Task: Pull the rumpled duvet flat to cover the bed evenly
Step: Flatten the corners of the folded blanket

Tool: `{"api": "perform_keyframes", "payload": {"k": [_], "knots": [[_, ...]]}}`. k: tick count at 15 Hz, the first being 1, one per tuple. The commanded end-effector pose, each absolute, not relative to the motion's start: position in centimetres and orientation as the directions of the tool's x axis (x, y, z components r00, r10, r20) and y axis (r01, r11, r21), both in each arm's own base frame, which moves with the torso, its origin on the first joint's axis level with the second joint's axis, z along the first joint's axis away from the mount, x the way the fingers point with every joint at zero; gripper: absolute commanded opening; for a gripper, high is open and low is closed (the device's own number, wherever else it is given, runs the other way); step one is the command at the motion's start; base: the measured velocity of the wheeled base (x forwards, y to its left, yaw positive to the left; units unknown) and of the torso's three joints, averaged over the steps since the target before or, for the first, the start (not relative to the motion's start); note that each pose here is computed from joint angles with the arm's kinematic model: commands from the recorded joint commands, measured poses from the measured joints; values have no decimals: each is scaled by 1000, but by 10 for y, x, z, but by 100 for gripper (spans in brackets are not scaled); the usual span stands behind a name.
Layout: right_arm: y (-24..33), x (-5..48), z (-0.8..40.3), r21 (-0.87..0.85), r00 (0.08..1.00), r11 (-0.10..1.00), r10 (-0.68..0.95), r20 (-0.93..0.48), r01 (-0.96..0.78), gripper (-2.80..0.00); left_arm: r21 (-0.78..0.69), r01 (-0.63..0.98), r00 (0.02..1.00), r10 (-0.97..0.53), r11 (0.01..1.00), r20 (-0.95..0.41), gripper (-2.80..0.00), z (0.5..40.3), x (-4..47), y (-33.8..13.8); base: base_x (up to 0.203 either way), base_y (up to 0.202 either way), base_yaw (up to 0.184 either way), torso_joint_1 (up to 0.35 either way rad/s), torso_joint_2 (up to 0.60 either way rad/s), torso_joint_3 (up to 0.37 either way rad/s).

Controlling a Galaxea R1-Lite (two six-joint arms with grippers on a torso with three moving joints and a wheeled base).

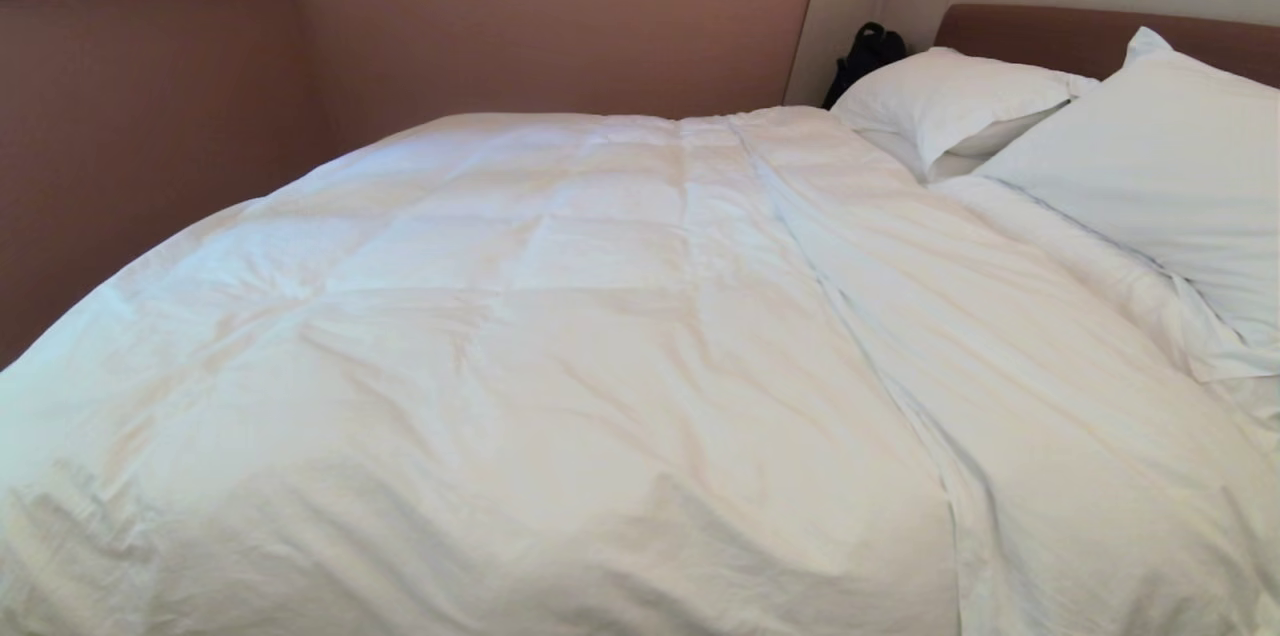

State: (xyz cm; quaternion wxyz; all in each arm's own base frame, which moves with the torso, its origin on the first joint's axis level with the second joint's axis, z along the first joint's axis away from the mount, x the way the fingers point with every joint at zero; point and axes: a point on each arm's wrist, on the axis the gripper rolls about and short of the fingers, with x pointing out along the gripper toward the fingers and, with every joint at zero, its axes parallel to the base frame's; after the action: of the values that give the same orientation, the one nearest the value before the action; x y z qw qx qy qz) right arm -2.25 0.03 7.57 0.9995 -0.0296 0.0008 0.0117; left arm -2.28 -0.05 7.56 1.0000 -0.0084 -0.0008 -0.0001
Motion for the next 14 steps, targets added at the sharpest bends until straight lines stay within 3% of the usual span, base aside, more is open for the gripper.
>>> {"api": "perform_keyframes", "payload": {"k": [1,14], "knots": [[0,-23,76,-60,1000,998,25,-2,-25,-280,-17,2,1000,-2,1000,2,-280,76,-23,-1,0,0,0,0,0,0],[0,-23,76,-60,1000,998,25,-2,-25,-280,-14,2,1000,-2,1000,2,-280,76,-23,-1,0,0,0,0,0,0]]}}
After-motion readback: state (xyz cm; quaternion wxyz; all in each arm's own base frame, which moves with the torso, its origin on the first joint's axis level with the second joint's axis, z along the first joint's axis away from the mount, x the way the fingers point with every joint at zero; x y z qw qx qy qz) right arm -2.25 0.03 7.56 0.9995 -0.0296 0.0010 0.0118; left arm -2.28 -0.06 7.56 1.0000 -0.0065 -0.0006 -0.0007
